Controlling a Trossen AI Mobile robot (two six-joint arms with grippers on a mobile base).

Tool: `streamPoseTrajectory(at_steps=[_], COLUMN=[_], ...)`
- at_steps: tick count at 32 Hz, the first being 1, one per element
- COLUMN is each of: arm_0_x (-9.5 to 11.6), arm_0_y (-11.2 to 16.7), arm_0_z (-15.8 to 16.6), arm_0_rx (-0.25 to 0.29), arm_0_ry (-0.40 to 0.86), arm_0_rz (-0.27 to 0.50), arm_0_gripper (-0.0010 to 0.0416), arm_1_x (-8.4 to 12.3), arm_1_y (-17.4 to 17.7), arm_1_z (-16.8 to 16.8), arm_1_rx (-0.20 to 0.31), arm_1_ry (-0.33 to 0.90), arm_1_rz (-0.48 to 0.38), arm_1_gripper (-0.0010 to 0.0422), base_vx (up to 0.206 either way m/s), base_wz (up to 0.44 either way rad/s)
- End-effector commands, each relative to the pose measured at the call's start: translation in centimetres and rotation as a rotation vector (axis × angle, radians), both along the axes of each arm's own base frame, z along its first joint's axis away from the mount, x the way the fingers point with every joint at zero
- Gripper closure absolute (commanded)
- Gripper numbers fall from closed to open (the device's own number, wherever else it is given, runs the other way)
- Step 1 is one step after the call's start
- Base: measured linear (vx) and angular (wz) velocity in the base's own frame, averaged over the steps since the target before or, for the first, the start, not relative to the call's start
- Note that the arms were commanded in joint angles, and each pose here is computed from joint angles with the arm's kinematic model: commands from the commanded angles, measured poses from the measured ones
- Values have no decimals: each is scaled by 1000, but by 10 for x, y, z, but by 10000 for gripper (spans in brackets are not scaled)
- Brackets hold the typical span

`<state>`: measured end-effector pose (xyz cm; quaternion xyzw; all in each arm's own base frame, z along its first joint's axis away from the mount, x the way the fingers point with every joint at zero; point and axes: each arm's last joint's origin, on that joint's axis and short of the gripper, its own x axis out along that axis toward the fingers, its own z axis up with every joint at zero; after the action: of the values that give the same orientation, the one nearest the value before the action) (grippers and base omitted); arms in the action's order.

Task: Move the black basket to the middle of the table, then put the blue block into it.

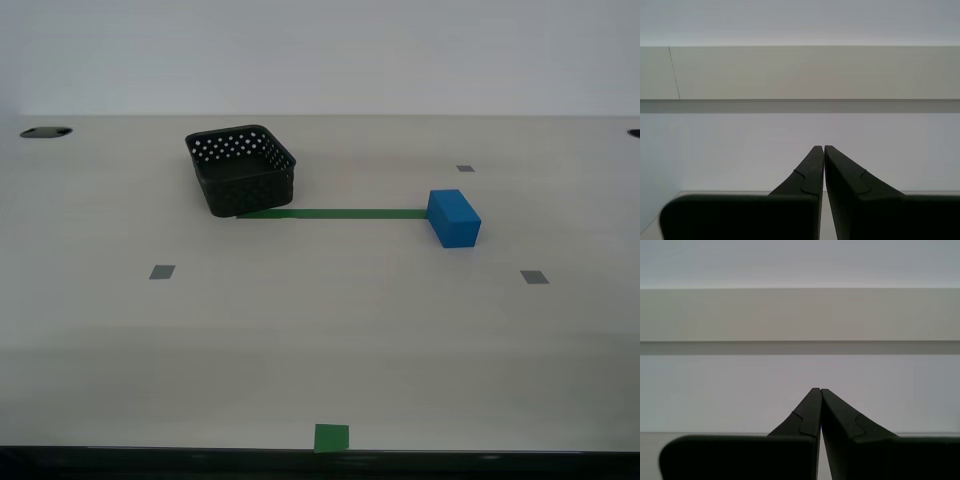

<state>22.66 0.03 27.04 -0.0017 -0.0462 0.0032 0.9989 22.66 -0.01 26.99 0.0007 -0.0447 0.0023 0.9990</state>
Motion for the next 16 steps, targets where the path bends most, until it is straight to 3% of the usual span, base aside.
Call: streamPoseTrajectory(at_steps=[1, 16], arm_0_x=[0, 0], arm_0_y=[0, 0], arm_0_z=[1, 0], arm_0_rx=[3, 3], arm_0_ry=[-4, 4], arm_0_rz=[1, 1], arm_0_gripper=[405, 405], arm_1_x=[0, 0], arm_1_y=[0, 0], arm_1_z=[1, 0], arm_1_rx=[-1, -4], arm_1_ry=[-5, 2], arm_1_rz=[1, 1], arm_1_gripper=[412, 412], base_vx=[0, 0], base_wz=[0, 0])
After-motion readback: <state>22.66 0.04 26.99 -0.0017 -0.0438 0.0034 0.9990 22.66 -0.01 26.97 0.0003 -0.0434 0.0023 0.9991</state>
